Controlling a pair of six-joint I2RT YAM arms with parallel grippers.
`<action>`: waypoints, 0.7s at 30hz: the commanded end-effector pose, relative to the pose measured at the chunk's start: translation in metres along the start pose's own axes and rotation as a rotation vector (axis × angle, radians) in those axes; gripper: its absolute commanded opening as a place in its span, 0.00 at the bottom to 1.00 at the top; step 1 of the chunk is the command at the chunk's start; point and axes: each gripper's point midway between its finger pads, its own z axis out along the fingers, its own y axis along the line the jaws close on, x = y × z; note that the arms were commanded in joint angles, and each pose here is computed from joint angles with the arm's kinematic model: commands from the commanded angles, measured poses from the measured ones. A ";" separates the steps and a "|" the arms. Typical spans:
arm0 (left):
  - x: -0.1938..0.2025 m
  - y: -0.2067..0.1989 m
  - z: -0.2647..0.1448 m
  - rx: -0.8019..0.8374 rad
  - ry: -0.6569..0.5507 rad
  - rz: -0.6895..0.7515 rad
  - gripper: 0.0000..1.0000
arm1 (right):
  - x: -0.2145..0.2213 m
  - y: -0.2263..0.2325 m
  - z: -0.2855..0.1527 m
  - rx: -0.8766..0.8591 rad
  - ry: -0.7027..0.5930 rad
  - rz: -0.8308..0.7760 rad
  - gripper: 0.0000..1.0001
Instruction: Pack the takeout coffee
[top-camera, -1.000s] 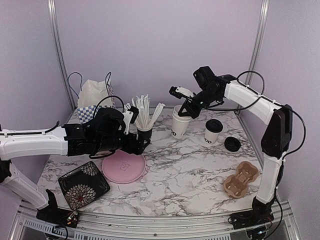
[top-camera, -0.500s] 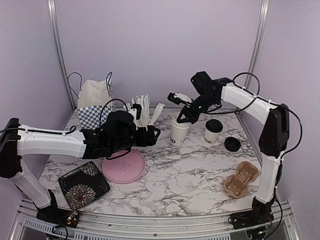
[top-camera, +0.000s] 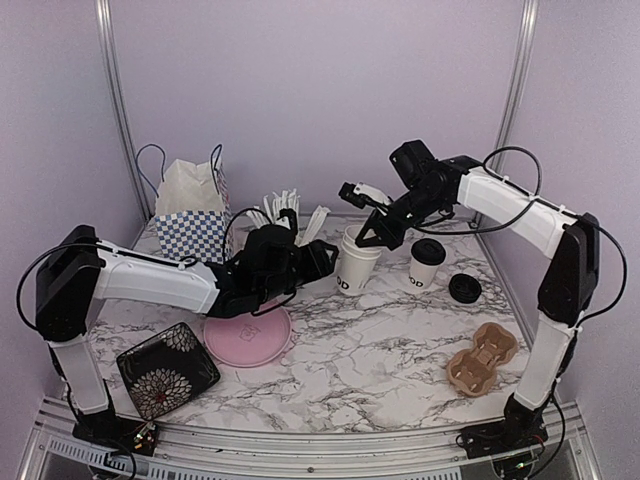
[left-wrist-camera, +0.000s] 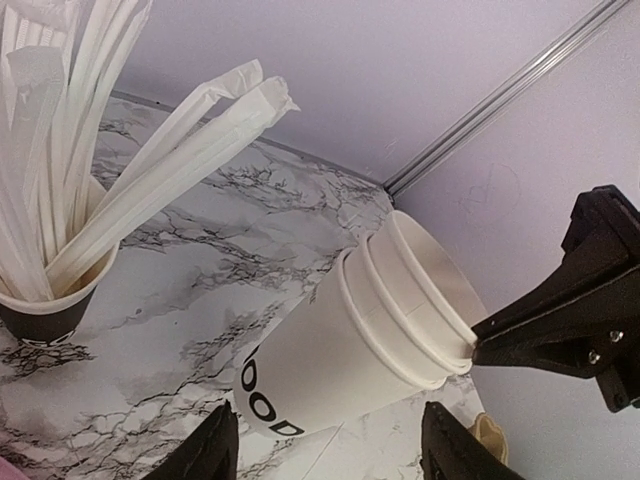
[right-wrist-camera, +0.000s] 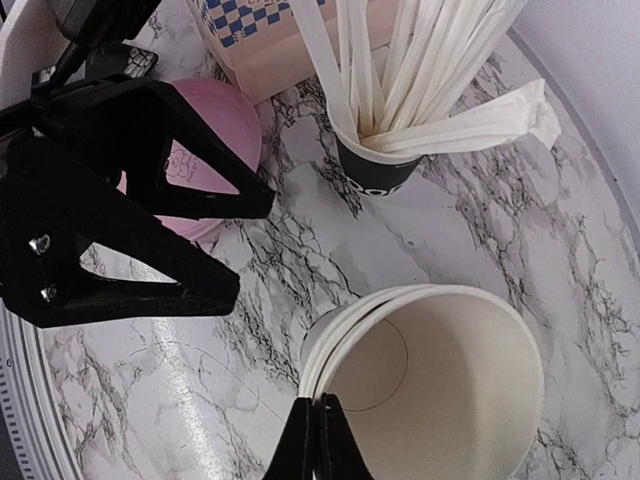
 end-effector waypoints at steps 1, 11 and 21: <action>-0.013 -0.019 0.015 0.092 -0.028 -0.093 0.63 | -0.014 0.008 -0.005 -0.009 -0.049 -0.020 0.00; -0.003 -0.025 0.035 0.125 0.007 -0.120 0.62 | -0.018 0.013 -0.007 -0.020 -0.058 -0.025 0.00; 0.012 0.004 0.052 0.062 0.031 -0.155 0.60 | -0.019 0.016 -0.004 -0.042 -0.060 -0.036 0.00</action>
